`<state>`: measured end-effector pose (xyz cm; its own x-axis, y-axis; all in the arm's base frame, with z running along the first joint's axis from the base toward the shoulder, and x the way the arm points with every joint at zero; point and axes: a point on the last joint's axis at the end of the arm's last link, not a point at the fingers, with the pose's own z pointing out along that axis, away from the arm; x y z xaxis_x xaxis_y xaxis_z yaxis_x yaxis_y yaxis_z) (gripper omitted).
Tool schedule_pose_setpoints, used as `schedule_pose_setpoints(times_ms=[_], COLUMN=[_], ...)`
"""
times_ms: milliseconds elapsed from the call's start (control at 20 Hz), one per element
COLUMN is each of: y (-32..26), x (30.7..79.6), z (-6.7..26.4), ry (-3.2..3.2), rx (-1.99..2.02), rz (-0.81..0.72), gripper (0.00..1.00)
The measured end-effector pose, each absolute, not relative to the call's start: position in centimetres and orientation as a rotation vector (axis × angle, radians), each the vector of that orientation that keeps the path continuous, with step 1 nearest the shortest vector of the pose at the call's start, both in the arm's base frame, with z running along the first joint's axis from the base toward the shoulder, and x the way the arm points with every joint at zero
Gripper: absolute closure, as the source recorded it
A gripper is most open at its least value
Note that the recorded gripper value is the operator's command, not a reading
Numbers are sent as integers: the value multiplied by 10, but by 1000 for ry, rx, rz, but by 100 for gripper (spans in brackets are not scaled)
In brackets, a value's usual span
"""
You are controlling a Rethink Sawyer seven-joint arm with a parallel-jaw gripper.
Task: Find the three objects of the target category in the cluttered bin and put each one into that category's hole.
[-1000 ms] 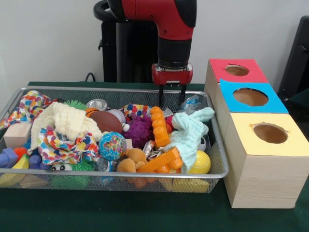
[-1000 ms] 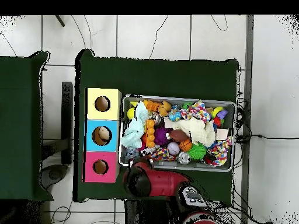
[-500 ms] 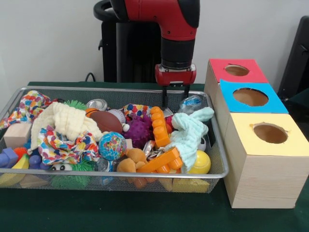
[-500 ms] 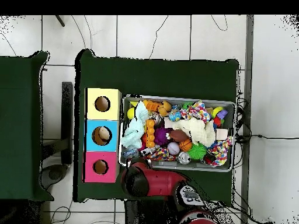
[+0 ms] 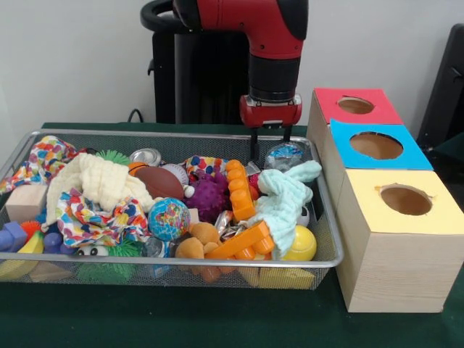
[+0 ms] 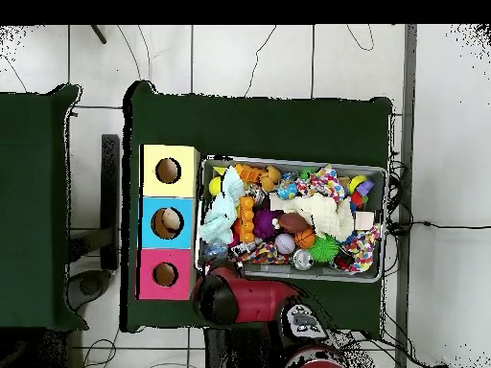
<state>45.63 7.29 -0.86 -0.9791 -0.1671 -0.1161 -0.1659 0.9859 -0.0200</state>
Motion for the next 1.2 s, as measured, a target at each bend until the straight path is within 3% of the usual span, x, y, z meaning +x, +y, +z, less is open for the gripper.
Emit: schedule_pose_setpoints(times_ms=[1200], y=[72], x=[463], z=[21], ry=[2888], rx=[-566], rz=[-160], gripper=[0])
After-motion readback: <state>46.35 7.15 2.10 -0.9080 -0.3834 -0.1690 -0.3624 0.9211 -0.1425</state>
